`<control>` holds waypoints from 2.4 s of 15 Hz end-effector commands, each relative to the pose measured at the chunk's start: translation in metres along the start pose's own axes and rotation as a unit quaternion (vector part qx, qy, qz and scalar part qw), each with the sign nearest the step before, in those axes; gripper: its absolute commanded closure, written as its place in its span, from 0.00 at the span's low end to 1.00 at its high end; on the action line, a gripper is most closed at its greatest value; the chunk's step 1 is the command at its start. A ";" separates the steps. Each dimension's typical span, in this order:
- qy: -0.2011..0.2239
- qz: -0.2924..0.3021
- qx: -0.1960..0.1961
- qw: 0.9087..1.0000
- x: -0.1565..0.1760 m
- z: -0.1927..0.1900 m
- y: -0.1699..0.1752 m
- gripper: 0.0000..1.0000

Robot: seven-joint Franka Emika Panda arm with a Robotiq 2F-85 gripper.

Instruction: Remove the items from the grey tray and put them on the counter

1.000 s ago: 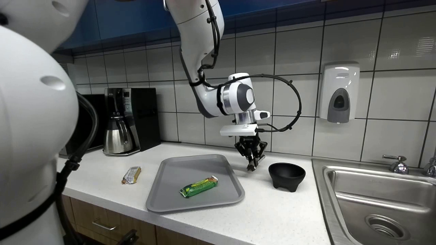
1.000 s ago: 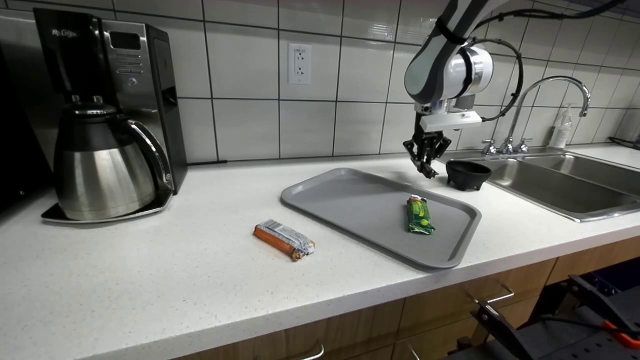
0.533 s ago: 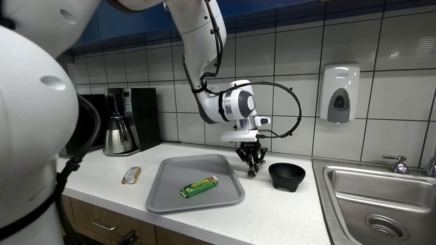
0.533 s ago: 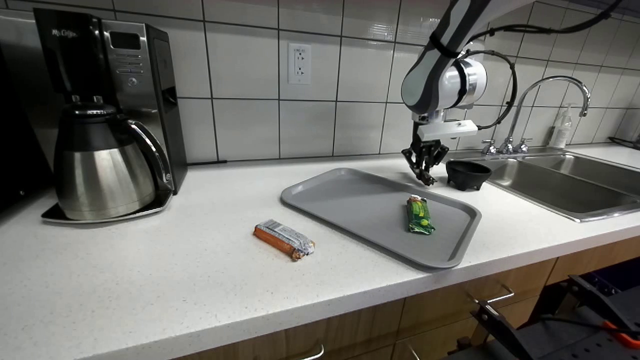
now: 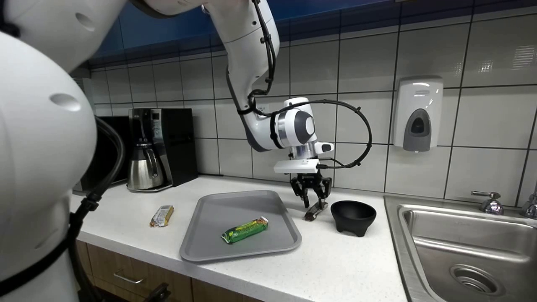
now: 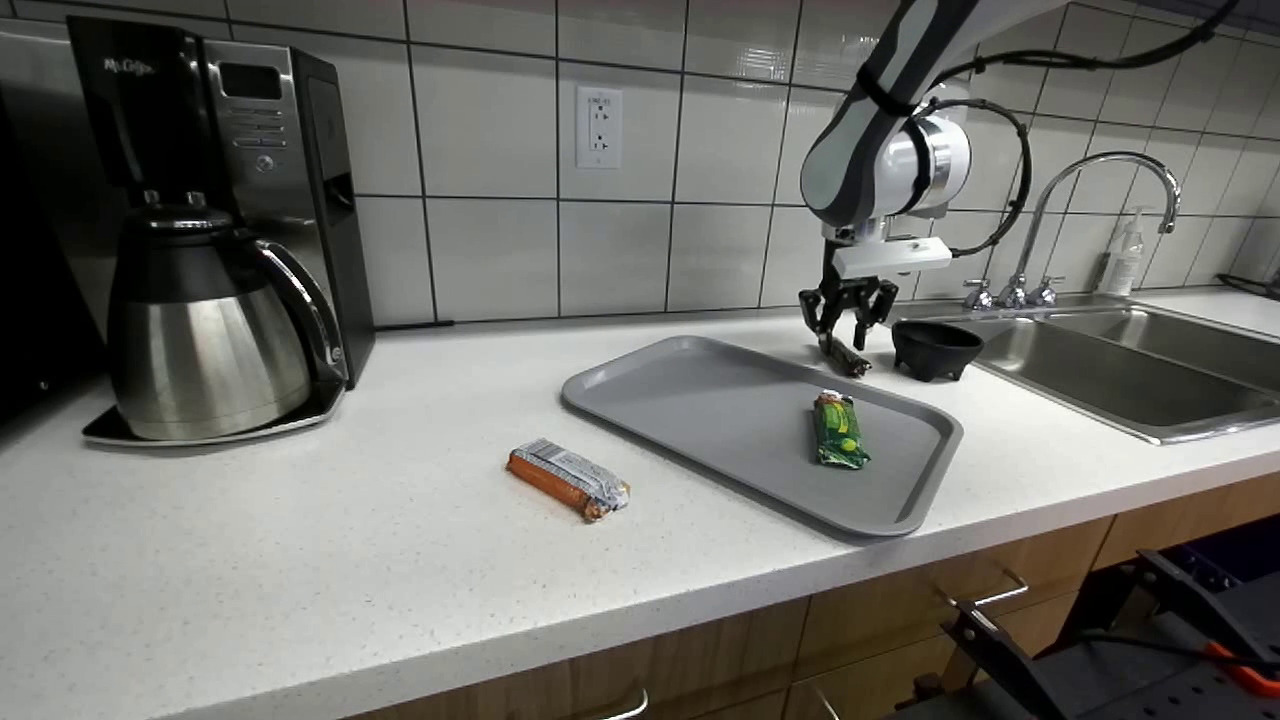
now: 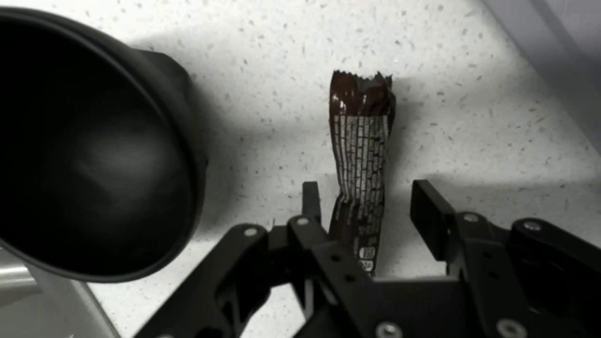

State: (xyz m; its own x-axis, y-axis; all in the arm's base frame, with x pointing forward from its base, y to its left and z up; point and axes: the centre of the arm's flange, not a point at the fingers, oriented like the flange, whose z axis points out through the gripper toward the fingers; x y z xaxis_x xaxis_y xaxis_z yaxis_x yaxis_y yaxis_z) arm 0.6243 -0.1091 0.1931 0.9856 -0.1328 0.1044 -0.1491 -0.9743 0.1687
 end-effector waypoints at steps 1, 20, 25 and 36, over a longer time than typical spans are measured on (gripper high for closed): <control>0.018 0.005 0.009 1.000 -0.004 -0.026 0.002 0.14; 0.004 0.023 0.012 1.000 -0.087 -0.097 -0.074 0.00; -0.010 0.053 0.007 0.999 -0.120 -0.104 -0.088 0.00; -0.058 0.115 0.004 0.992 -0.178 -0.089 -0.104 0.00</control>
State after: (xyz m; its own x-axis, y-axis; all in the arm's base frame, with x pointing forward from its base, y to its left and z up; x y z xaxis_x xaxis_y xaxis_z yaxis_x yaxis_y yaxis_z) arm 0.4769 0.0305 0.2393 0.9424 -0.3322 0.0393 -0.3344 -0.9322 0.1382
